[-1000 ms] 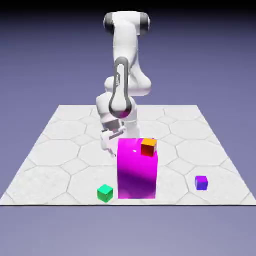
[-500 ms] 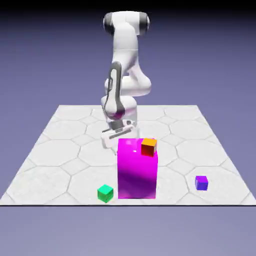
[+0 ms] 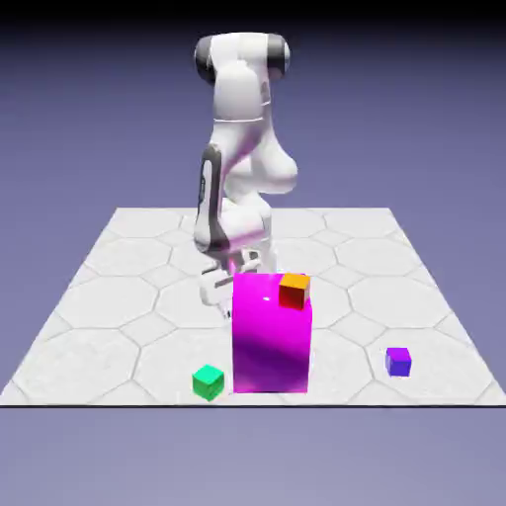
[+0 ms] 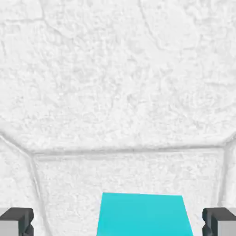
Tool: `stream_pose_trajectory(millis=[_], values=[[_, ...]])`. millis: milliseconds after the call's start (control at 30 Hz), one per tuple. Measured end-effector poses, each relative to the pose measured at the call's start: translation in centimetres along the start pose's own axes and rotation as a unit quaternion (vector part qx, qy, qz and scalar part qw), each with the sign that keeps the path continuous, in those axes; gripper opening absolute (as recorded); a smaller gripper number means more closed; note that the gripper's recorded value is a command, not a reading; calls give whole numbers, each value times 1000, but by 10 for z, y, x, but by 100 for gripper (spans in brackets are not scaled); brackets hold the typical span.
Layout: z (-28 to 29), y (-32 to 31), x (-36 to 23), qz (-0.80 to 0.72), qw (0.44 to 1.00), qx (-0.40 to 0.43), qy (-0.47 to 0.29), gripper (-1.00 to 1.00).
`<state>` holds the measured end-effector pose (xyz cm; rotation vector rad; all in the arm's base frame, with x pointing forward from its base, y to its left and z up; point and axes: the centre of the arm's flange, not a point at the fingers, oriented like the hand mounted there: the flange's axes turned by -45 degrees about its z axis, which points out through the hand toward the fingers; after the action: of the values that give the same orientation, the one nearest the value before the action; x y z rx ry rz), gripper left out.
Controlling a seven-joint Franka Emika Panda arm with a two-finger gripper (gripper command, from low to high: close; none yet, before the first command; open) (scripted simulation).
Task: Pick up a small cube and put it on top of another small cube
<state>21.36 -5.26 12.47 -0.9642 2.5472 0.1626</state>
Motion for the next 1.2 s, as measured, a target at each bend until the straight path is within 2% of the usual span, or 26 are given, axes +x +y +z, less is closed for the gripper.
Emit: stream_pose_trajectory(millis=[333,367,833,1200], values=[[23,7,-19,13,999,-12,-45,0],[24,7,-21,15,999,-12,-49,-100],[-3,-1,0,-1,1000,2,2,-100],[-30,-5,-8,-1,1000,12,-8,-100]])
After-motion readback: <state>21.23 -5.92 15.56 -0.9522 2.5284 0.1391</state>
